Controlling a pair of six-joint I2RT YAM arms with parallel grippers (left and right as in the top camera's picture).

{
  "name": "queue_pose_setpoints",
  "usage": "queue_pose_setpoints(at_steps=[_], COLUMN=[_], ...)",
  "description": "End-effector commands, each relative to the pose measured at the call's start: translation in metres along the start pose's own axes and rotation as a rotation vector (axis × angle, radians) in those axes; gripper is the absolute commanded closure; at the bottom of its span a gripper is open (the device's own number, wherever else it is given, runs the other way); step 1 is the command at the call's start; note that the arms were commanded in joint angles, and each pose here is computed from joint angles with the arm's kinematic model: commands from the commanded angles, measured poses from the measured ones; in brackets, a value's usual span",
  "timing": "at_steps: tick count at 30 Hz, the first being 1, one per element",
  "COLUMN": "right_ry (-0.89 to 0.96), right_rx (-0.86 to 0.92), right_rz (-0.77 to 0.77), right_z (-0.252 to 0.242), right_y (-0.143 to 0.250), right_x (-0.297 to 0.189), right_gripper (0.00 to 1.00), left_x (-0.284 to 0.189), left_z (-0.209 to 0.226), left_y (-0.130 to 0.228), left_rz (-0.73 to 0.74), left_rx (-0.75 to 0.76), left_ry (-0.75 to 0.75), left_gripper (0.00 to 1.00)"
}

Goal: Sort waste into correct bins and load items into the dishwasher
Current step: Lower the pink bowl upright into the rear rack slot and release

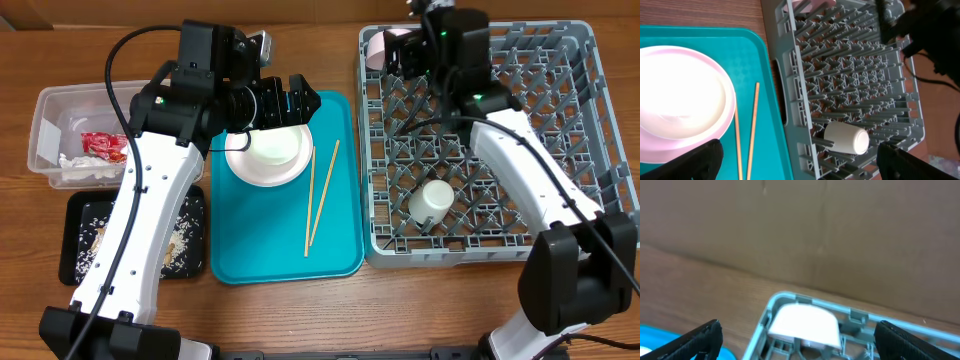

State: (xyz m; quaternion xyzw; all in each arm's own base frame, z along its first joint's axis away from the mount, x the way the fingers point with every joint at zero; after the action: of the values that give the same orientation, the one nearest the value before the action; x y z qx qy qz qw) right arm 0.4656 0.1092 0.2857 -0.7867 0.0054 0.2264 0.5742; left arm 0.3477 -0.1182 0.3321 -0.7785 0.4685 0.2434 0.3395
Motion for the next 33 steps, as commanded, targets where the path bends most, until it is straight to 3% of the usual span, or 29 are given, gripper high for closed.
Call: queue_pose_setpoints(at_steps=[1,16,26,29,33], right_ry=[-0.049,-0.015,0.011,0.026,-0.031], right_rx=[0.044,0.027,0.014,0.019,-0.017], right_rz=[-0.099,-0.268,-0.34,-0.307,-0.113], right_z=[-0.001,0.007,0.009,0.008,0.008], right_y=[-0.022,0.013,0.028,0.034,0.033], right_x=[-0.003,0.07,0.089,0.093,0.098], right_gripper=[0.0,0.0,0.0,0.0,0.0], left_x=[-0.008,-0.008,-0.008,-0.008,-0.008], left_z=[-0.005,-0.005,-0.005,-0.005,-0.005], left_y=[-0.003,-0.003,-0.003,-0.003,-0.003], left_rz=[-0.028,-0.028,-0.028,-0.028,-0.028], left_rx=[0.032,0.032,0.032,0.032,0.032], left_ry=[0.01,0.01,0.01,0.011,0.01], left_gripper=[0.0,0.0,0.0,0.0,0.0])
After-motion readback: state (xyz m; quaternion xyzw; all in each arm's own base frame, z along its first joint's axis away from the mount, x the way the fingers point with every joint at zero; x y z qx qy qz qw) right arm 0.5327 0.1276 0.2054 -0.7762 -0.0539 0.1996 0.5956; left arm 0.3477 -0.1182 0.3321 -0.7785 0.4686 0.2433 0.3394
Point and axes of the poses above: each gripper's point midway between its finger pads, its own x axis out along the fingers, its own z axis along the line the jaws close on, y = z × x, the point moved 9 cm from there along -x, back along the fingers, and after that the axes turned 14 degrees about -x, right-handed, at the moved point
